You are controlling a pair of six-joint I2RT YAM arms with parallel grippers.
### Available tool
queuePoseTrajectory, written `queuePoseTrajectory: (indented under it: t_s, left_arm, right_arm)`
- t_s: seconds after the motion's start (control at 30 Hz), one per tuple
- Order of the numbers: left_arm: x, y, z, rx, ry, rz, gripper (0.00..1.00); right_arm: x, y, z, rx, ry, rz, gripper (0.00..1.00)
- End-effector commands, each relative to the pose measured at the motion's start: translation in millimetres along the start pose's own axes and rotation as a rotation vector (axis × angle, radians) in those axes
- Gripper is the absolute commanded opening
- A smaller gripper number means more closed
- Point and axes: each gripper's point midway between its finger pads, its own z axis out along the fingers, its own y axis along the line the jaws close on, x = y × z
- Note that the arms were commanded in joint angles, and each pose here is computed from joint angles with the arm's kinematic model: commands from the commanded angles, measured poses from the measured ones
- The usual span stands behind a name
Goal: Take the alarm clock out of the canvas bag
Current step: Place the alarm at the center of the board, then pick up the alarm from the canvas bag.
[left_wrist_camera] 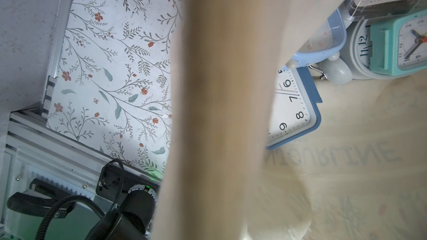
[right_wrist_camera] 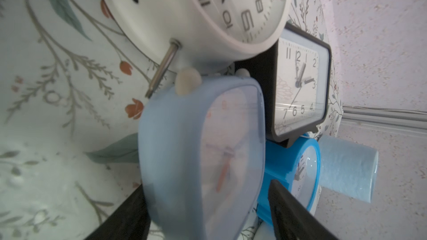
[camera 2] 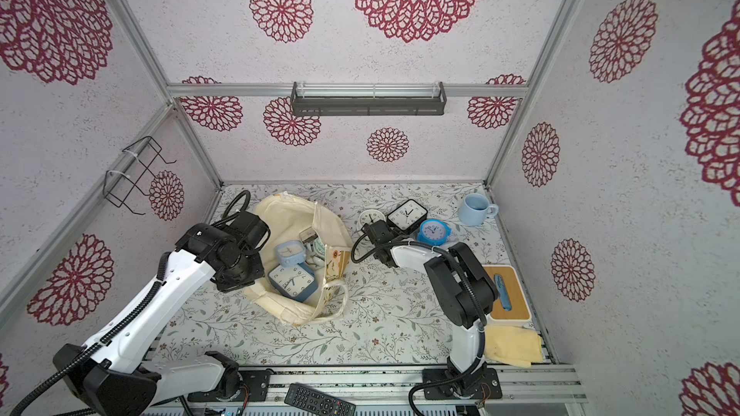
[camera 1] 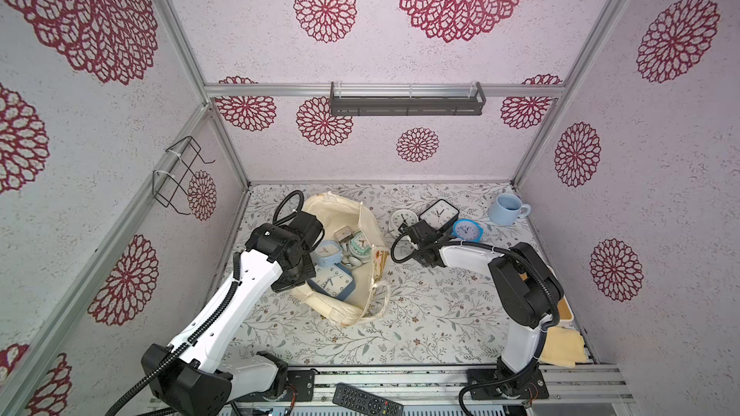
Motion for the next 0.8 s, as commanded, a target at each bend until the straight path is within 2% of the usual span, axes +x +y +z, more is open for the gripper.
queuePoseTrajectory:
  t_s: [0.0, 0.27, 0.4, 0.53, 0.67, 0.77]
  left_arm:
    - [-13, 0, -11, 0.028, -0.067, -0.042, 0.00]
    - [-6, -1, -13, 0.049, -0.053, -0.041, 0.00]
    - [-3, -4, -14, 0.062, -0.051, -0.029, 0.00]
    - [4, -17, -14, 0.111, -0.052, 0.020, 0.00]
    - [15, -24, -8, 0.136, -0.029, 0.051, 0.00]
    - [19, -28, -8, 0.165, -0.024, 0.052, 0.00]
  right_arm:
    - [-6, -20, -28, 0.014, -0.063, 0.078, 0.80]
    - [1, -24, -50, -0.018, -0.098, 0.129, 0.84]
    - [-12, -47, -82, -0.029, -0.180, 0.249, 0.83]
    - [-42, -79, -158, -0.143, -0.372, 0.432, 0.81]
    - [-68, -86, -252, -0.408, -0.597, 0.570, 0.76]
    - [-81, -74, -316, -0.614, -0.727, 0.625, 0.73]
